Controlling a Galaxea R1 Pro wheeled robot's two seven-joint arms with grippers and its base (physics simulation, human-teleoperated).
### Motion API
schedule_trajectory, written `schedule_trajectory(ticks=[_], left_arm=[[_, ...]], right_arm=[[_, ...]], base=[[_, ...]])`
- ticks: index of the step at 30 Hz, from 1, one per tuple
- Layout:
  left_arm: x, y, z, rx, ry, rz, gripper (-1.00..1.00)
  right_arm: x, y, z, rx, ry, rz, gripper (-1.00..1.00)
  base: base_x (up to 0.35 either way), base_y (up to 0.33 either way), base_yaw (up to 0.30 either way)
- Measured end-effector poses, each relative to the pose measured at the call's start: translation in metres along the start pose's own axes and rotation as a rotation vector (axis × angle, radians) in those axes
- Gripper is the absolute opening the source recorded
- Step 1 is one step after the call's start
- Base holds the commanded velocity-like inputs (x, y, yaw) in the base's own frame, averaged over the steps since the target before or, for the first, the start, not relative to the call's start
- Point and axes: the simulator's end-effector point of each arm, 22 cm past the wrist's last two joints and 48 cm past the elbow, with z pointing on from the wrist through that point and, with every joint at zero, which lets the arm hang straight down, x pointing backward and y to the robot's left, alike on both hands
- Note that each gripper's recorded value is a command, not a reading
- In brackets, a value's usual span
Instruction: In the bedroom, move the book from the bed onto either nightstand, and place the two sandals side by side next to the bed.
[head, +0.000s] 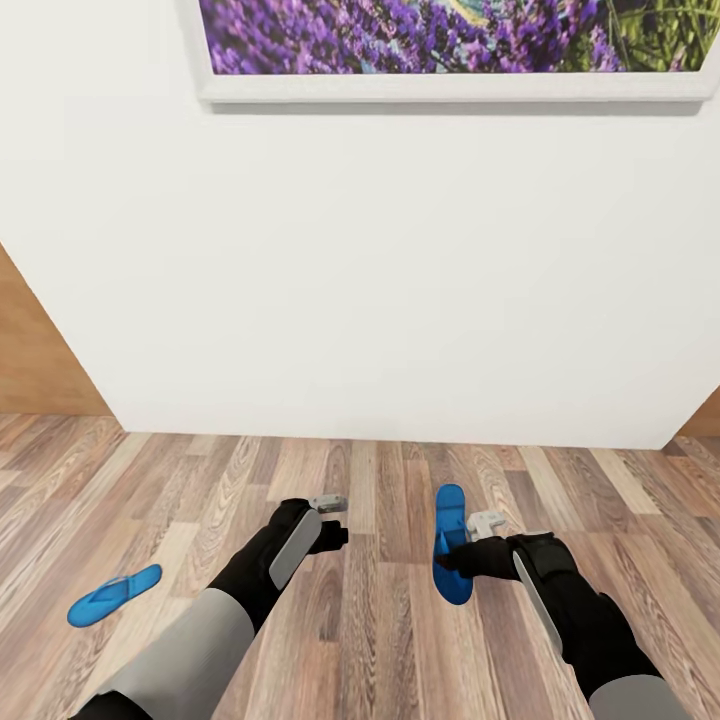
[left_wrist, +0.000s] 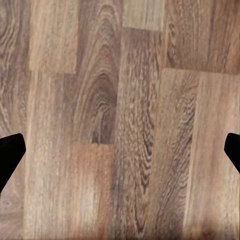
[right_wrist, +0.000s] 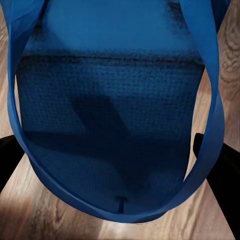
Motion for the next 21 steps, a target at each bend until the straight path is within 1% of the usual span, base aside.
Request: schedule_trajectory(ticks=[6,21], left_arm=[[0.0000,0.0000,0.0001,0.000,0.000,0.000,1.00],[0.0000,0.0001,0.0002,0.000,0.000,-0.001,1.00]], right_arm=[[0.0000,0.0000,0.0001,0.000,0.000,0.000,-1.00],[0.0001,-0.0001,0.0001,0.000,0.000,0.000,-1.00]], base=[[0.063,0.000,0.000],[0.016,0.000,0.000]])
